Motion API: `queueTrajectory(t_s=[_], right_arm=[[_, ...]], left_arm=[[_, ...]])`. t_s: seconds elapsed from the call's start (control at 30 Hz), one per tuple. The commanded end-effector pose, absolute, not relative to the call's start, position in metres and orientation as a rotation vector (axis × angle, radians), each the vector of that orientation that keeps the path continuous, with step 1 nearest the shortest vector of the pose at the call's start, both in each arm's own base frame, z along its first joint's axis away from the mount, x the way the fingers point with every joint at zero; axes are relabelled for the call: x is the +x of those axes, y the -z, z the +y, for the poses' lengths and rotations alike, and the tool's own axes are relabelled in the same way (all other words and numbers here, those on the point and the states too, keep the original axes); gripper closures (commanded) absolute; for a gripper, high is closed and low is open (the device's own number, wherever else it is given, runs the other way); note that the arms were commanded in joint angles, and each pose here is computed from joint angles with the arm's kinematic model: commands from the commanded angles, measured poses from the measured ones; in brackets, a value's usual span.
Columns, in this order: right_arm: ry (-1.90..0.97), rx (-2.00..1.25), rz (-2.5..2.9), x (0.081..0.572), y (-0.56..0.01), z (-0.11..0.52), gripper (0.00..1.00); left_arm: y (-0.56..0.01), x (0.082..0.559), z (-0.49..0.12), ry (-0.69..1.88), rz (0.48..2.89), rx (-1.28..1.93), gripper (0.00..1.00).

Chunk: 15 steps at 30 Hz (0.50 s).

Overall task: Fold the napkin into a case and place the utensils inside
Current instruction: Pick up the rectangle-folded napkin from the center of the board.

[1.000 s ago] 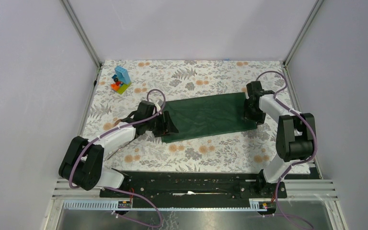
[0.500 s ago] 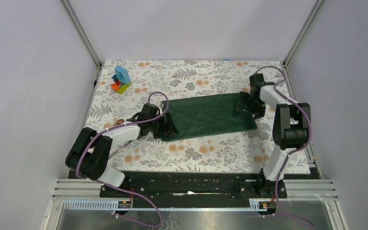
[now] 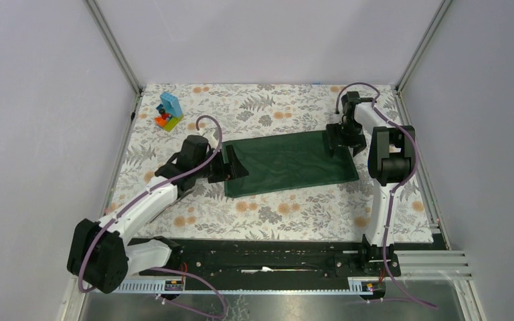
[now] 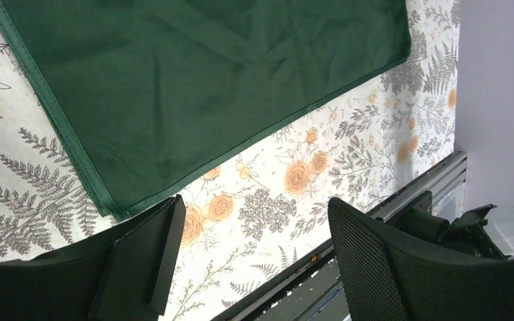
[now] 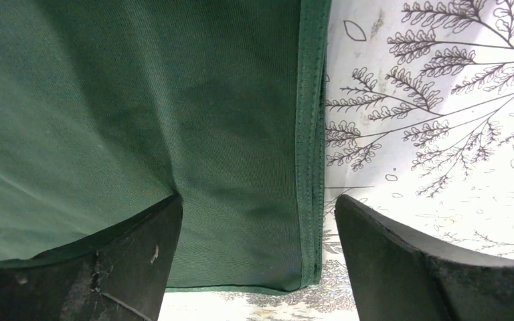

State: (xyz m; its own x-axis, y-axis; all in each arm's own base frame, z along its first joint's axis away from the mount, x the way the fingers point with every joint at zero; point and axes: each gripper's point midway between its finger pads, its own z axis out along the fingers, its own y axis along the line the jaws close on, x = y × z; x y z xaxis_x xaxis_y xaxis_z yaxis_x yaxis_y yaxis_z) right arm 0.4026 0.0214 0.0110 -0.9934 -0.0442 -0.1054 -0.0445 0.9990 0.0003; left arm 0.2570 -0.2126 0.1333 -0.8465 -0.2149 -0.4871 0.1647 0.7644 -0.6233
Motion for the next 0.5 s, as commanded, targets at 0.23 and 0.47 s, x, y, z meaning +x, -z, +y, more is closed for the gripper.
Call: queueTrajectory(t_s=[0.23, 0.47], right_arm=[[-0.091, -0.13, 3.07, 0.391, 0.012, 0.032, 0.24], [-0.092, -0.139, 3.046, 0.399, 0.024, 0.035, 0.55]], left_arm=[[-0.18, 0.252, -0.213, 0.953, 2.318, 0.017, 0.14], [-0.193, 0.253, -0.213, 0.957, 2.296, 0.018, 0.14]])
